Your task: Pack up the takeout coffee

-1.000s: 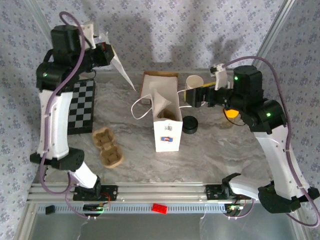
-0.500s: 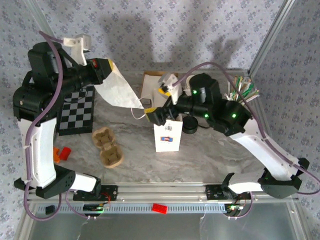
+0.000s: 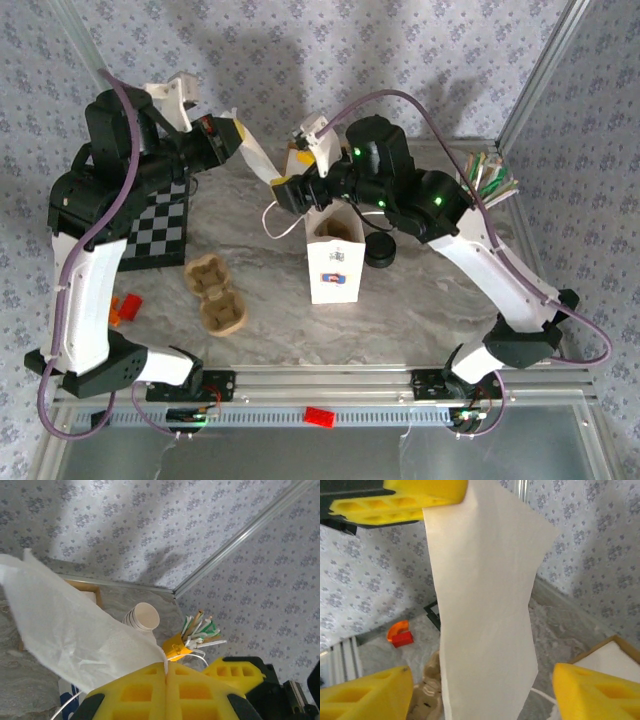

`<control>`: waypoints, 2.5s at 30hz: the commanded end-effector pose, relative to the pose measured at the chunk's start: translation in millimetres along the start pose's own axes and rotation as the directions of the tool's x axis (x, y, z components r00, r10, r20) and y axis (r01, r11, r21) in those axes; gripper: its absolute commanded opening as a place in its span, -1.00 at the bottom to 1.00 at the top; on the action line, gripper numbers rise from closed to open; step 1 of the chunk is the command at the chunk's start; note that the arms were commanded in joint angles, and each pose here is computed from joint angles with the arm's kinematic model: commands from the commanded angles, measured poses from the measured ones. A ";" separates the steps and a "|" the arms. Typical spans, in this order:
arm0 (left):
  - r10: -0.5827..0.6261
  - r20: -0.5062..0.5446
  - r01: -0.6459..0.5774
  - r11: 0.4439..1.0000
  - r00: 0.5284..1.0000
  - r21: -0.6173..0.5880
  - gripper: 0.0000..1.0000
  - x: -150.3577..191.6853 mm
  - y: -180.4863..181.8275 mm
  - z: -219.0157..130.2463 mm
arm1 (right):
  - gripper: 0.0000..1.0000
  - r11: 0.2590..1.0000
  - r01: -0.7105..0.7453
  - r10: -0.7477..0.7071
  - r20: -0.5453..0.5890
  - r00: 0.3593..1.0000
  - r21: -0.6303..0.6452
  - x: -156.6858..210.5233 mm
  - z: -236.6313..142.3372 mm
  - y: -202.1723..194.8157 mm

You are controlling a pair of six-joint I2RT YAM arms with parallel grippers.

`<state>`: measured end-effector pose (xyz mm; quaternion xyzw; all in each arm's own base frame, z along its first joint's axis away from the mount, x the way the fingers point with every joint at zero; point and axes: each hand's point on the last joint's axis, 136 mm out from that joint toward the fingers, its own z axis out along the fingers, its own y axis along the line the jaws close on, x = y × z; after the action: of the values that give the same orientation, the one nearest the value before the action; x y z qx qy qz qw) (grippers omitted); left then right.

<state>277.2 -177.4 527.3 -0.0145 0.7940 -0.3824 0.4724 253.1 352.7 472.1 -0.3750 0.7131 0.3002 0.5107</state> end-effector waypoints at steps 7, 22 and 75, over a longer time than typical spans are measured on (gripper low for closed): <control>-0.027 0.064 0.027 1.000 0.998 -0.001 -1.00 -11.8 -6.1 -6.5 | 0.11 0.997 -0.006 -0.002 -0.096 0.995 -0.080 7.0 7.6 11.1; 0.004 0.063 0.001 0.997 0.998 -0.082 -0.99 -10.5 4.6 -4.0 | -1.00 0.984 -0.043 0.026 -0.100 0.995 -0.173 -3.4 14.1 27.6; 0.435 -0.217 -0.375 0.887 0.874 0.270 -1.00 100.1 -46.5 39.6 | 0.31 0.910 -0.394 0.395 -0.015 0.918 -0.131 -9.4 -119.8 -37.4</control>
<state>221.1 -280.2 444.0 0.3561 0.7691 -0.3463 0.4022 219.1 266.1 503.8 -0.2986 0.7364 0.4891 0.3597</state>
